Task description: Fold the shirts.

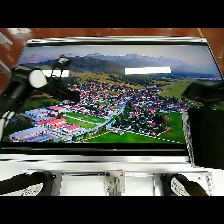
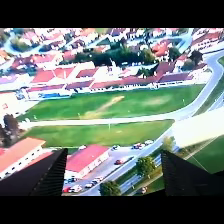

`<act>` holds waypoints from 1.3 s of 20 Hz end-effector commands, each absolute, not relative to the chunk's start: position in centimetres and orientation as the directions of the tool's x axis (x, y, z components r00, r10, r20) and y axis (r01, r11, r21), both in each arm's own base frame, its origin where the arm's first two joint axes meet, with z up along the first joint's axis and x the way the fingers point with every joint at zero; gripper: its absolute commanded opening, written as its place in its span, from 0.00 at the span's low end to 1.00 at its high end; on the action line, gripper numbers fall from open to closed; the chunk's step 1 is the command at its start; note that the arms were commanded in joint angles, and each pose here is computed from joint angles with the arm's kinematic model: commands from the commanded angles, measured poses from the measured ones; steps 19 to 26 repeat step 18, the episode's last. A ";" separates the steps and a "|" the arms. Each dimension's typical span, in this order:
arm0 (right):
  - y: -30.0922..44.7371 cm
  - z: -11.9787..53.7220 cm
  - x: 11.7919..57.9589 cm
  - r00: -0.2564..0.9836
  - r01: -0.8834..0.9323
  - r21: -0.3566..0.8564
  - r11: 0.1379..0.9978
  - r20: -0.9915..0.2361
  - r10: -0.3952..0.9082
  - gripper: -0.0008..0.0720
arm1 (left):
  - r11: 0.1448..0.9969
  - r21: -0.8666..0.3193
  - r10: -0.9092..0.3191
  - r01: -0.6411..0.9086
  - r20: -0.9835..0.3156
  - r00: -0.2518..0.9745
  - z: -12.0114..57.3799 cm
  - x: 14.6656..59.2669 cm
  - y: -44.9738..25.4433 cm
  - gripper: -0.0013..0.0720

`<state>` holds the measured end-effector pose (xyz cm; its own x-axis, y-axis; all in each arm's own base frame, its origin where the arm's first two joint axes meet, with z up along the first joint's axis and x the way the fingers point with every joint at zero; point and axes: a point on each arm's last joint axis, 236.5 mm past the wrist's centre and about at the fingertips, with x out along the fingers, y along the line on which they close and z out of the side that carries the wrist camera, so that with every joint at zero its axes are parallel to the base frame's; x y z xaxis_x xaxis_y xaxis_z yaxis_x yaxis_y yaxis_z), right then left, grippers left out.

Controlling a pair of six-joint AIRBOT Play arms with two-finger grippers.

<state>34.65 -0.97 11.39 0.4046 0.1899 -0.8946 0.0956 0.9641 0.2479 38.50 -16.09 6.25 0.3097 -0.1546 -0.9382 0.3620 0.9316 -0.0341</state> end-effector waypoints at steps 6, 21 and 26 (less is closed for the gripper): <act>4.4 5.8 32.3 0.265 0.001 0.237 0.971 -0.937 0.229 0.95 | 0.937 0.010 -0.070 0.349 -0.974 0.216 3.4 37.9 -16.5 0.97; 4.4 5.8 32.4 0.268 0.001 0.239 0.971 -0.936 0.230 0.95 | 0.937 0.012 -0.069 0.350 -0.974 0.218 3.4 38.0 -16.5 0.97; 4.4 5.8 32.4 0.268 0.001 0.239 0.971 -0.936 0.230 0.95 | 0.937 0.012 -0.069 0.350 -0.974 0.218 3.4 38.0 -16.5 0.97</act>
